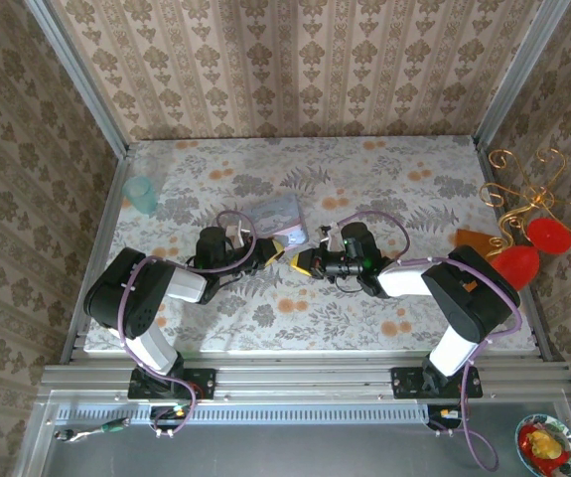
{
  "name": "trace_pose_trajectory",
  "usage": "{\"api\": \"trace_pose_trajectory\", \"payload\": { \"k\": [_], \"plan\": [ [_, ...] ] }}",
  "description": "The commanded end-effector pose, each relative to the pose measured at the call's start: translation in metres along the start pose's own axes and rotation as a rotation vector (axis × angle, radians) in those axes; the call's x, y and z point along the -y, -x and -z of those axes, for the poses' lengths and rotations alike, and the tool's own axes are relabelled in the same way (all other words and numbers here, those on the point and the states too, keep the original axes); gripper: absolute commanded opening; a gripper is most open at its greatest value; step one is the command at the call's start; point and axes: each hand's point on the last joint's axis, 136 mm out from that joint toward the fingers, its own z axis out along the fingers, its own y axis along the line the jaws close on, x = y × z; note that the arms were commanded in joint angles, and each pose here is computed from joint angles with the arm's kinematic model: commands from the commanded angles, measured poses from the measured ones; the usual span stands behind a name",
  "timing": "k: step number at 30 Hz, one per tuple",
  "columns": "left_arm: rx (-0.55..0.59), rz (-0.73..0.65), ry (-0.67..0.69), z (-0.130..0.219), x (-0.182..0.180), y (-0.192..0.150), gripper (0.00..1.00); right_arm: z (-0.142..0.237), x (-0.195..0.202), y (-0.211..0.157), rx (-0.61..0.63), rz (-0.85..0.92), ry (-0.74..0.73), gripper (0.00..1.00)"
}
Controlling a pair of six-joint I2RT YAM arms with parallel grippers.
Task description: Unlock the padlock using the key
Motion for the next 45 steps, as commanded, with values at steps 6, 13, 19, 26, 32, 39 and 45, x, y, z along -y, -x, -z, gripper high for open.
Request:
{"api": "trace_pose_trajectory", "payload": {
  "k": [6,13,19,26,32,39,45],
  "plan": [
    [-0.011,-0.025,-0.071,-0.001,0.023,0.005,0.01,-0.004,-0.01,-0.007,-0.029,0.018,0.037,0.0],
    [-0.022,-0.024,-0.076,-0.001,0.027,0.003,0.01,-0.004,-0.011,-0.006,-0.027,0.021,0.039,0.0],
    [-0.032,-0.027,-0.079,0.001,0.031,-0.002,0.01,-0.002,-0.009,-0.005,-0.021,0.04,0.013,0.0],
    [-0.043,-0.029,-0.084,0.002,0.035,-0.005,0.01,-0.002,-0.01,-0.005,-0.023,0.042,0.014,0.0],
    [-0.049,-0.028,-0.074,0.001,0.031,-0.007,0.01,0.002,-0.018,-0.004,-0.015,0.05,0.033,0.0],
    [-0.042,-0.038,-0.048,0.003,0.025,-0.004,0.01,0.005,-0.016,-0.007,-0.015,0.055,0.021,0.0],
    [-0.041,-0.04,-0.031,0.006,0.022,-0.002,0.01,0.005,-0.018,-0.01,-0.024,0.058,0.039,0.0]
  ]
}}
